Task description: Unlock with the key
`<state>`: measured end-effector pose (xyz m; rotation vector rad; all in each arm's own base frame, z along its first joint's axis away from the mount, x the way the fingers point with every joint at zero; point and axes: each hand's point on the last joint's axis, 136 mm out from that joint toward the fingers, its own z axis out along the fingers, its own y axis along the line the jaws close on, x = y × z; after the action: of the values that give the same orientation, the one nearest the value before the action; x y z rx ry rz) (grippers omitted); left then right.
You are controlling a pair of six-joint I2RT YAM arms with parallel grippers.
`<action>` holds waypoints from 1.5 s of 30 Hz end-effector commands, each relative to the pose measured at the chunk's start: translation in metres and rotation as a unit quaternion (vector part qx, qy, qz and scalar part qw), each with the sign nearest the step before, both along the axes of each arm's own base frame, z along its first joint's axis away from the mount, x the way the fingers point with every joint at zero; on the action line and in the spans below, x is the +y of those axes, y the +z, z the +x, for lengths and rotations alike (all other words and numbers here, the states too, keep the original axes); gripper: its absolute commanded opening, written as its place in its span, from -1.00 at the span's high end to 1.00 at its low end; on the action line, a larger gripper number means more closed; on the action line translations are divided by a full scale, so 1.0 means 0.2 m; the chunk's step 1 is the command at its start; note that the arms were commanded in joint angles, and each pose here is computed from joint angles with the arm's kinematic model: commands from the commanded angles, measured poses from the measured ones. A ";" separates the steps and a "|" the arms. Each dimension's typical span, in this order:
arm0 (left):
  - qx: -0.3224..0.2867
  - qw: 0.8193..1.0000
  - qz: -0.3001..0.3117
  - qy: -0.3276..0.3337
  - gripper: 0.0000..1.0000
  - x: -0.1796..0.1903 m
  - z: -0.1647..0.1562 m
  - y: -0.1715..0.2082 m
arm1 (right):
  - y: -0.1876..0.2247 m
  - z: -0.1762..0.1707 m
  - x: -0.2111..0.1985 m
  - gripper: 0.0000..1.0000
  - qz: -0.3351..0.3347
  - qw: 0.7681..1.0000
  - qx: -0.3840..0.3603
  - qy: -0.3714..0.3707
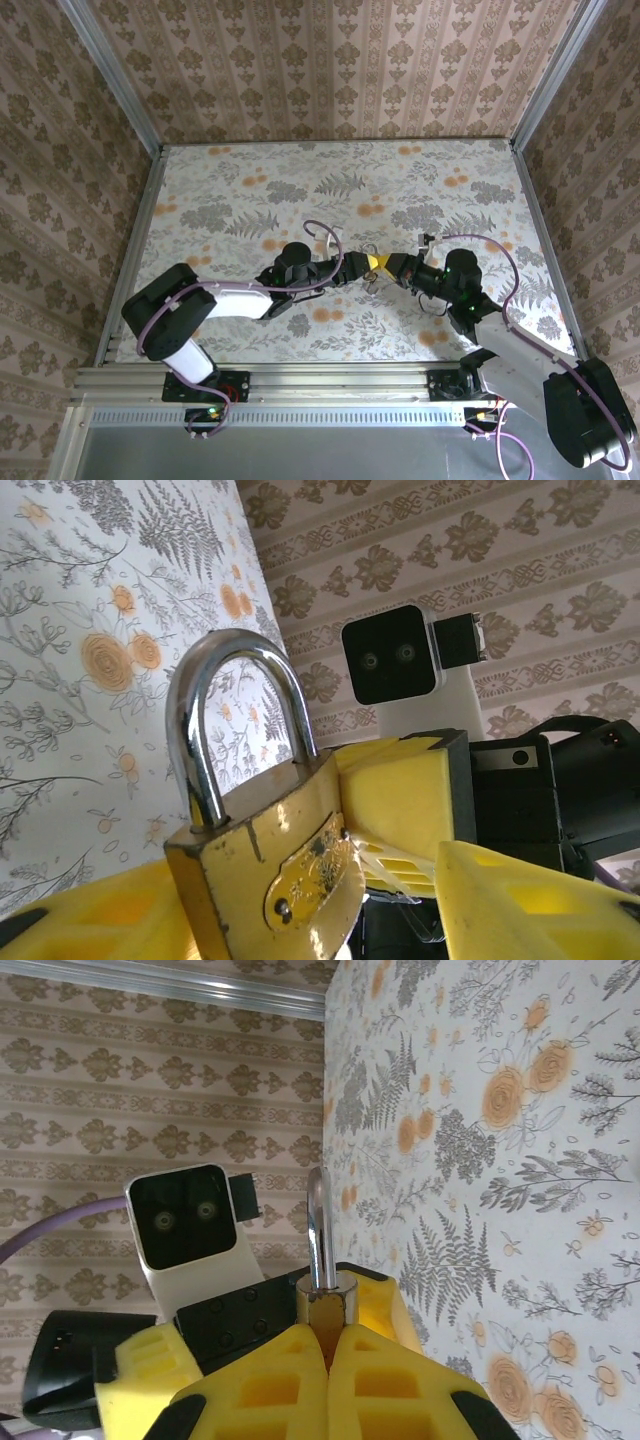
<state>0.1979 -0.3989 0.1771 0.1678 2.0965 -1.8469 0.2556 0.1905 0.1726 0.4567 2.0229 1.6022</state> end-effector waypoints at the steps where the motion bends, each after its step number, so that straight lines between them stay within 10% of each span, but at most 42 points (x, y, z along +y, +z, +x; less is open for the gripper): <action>1: -0.015 0.999 -0.041 -0.016 0.05 -0.03 -0.01 0.11 | 0.10 -0.02 0.03 1.00 0.026 0.999 -0.033 0.019; 20: -0.034 0.998 -0.057 -0.016 0.95 0.01 0.00 0.16 | 0.09 -0.06 0.05 1.00 -0.001 0.998 -0.046 0.042; 24: -0.071 0.996 -0.060 0.006 0.98 0.03 0.04 0.24 | 0.11 -0.08 0.01 -0.02 -0.029 0.997 -0.068 0.021; 27: -0.126 0.990 -0.059 0.030 1.00 0.06 0.08 0.36 | 0.18 -0.11 0.00 -0.23 -0.014 0.994 -0.104 0.011; 36: -0.214 0.966 -0.134 0.057 1.00 0.09 0.18 0.80 | 0.38 -0.12 0.06 -0.07 0.032 0.985 -0.168 0.027; 45: -0.198 0.967 -0.149 0.054 1.00 0.07 0.17 0.77 | 0.55 -0.11 0.09 0.09 0.062 0.975 -0.209 0.031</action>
<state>0.2373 -0.3898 0.3079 0.2899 1.6375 -1.8165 0.2328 0.2099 0.2440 0.1395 1.7792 1.6838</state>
